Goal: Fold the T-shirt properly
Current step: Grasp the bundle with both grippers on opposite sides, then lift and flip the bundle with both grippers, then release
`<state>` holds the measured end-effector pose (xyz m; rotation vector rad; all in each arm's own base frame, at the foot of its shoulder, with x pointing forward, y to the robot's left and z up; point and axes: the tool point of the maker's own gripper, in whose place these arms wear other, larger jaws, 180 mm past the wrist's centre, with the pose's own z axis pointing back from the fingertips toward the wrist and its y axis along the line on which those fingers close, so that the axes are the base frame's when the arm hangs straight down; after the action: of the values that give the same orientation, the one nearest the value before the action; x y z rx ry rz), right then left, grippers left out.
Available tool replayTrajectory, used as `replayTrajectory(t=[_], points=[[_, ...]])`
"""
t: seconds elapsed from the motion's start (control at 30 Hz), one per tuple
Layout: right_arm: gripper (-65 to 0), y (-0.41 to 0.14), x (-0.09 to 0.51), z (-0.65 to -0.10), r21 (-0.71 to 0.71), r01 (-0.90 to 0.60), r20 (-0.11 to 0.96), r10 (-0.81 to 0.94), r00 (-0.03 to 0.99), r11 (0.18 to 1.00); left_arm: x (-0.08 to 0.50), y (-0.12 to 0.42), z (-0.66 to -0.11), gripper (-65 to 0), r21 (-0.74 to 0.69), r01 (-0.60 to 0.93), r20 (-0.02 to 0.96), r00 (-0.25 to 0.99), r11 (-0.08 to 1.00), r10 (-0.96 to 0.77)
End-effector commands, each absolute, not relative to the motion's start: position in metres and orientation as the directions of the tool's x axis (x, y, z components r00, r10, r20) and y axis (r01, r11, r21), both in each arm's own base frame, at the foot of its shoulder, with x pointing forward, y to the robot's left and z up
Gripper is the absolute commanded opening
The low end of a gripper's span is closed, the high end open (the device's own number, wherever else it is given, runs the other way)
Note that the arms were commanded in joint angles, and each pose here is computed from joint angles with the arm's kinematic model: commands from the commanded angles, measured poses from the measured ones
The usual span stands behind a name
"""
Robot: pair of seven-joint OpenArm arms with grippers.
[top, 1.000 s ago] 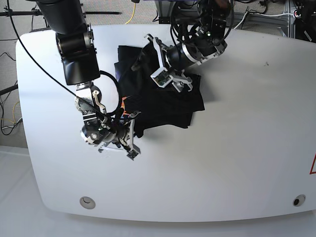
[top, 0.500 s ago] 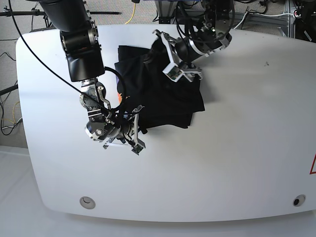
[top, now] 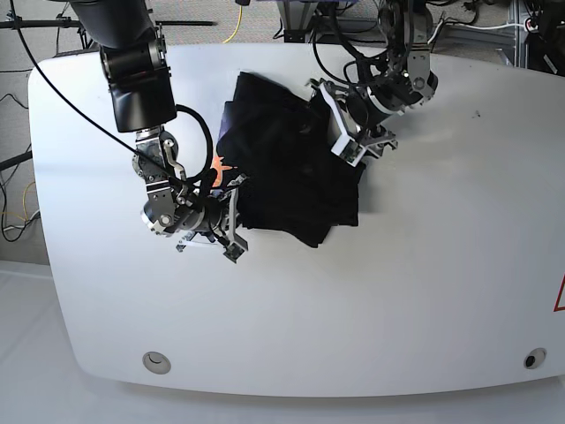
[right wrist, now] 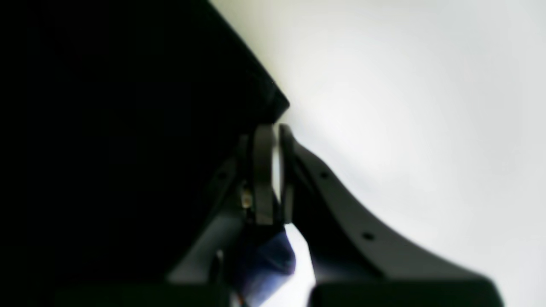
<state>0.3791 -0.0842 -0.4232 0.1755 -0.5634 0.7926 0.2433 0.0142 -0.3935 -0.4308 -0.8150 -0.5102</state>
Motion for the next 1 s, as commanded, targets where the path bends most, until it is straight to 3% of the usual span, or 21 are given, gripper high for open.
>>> replayTrajectory(t=[0.0, 0.97], points=[[-63.0, -0.103, 0.380, -0.423, -0.095, -0.708, 0.507, 0.646, 0.570, 0.700, 0.253, 0.014, -0.386, -22.4, -0.168, 0.578, 0.796, 0.557, 0.799, -0.235], [-63.1, -0.182, 0.286, -0.486, 0.037, -0.542, 0.379, 0.490, 0.785, 0.839, 0.342, 0.026, -0.317, -22.4, -0.008, 0.590, 0.901, 0.354, 0.808, -0.250]])
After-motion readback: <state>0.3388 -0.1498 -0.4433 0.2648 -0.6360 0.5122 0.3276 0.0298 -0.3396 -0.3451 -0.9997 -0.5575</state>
